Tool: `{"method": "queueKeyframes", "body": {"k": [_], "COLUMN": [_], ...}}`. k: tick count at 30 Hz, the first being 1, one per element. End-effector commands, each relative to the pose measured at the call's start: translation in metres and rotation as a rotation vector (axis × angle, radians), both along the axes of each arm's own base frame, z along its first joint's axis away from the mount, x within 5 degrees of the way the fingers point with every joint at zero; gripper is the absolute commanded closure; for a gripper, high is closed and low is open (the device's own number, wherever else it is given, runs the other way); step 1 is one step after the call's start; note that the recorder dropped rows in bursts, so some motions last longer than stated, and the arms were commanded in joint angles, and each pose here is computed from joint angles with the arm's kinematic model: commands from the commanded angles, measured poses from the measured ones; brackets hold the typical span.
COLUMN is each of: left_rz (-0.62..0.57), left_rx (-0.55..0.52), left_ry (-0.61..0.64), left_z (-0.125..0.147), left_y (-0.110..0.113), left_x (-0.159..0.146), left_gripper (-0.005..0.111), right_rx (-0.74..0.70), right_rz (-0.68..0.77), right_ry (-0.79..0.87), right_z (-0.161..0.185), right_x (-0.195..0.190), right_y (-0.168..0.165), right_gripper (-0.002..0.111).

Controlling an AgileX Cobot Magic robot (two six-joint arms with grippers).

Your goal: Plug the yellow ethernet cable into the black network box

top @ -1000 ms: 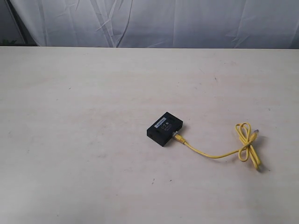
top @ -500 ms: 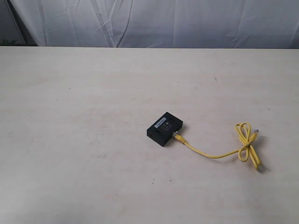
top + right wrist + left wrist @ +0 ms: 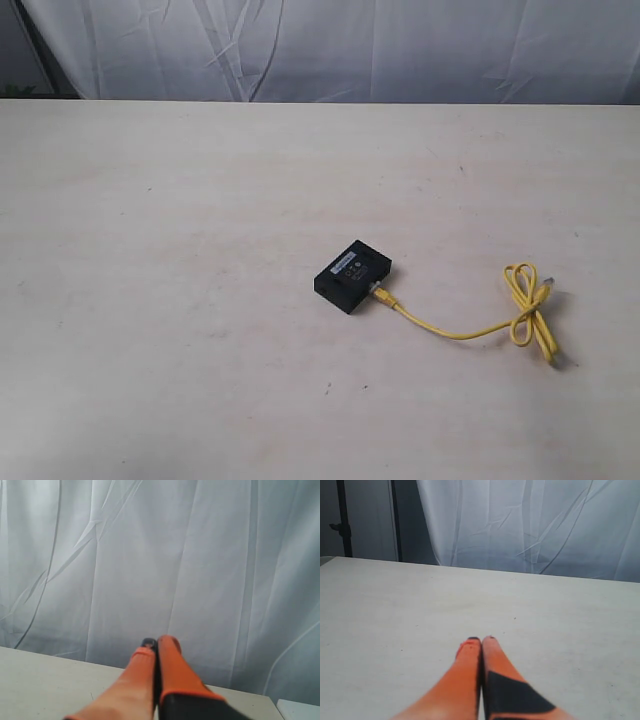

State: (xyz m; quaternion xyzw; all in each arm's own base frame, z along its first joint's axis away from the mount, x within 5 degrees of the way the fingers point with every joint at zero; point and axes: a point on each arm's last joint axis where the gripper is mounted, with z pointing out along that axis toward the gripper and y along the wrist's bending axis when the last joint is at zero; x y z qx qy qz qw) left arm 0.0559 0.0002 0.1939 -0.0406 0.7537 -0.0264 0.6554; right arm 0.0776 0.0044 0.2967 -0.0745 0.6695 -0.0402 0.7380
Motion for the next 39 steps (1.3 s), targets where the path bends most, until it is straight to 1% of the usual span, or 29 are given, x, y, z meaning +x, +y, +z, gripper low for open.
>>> {"method": "queueKeyframes", "body": {"k": [1, 11, 17, 23, 28, 35, 37, 39], "left_rz": [0.001, 0.001, 0.001, 0.001, 0.001, 0.001, 0.001, 0.001], "left_rx": [0.005, 0.005, 0.005, 0.005, 0.005, 0.008, 0.008, 0.008], "left_ry": [-0.005, -0.005, -0.005, -0.005, -0.005, -0.005, -0.005, -0.005], "left_z": [-0.001, -0.001, -0.001, -0.001, -0.001, -0.001, -0.001, -0.001], "left_y": [0.000, 0.000, 0.000, 0.000, 0.000, 0.000, 0.000, 0.000], "left_x": [0.000, 0.000, 0.000, 0.000, 0.000, 0.000, 0.000, 0.000], "left_gripper": [0.107, 0.107, 0.107, 0.107, 0.107, 0.107, 0.107, 0.107], "right_rx": [0.002, 0.008, 0.096, 0.171, 0.175, 0.174, 0.174, 0.172], "right_rz": [0.003, 0.005, 0.020, 0.002, 0.001, -0.007, -0.009, -0.013], "right_ry": [-0.016, -0.003, 0.072, 0.137, 0.174, 0.269, 0.271, 0.309], "right_z": [0.001, 0.000, -0.008, -0.032, -0.055, -0.105, -0.107, -0.110], "right_x": [-0.001, -0.001, -0.014, -0.024, -0.024, -0.023, -0.023, -0.023], "right_y": [0.000, 0.000, 0.000, -0.002, -0.002, -0.001, -0.002, -0.002], "right_gripper": [0.108, 0.108, 0.108, 0.108, 0.108, 0.108, 0.108, 0.108]}}
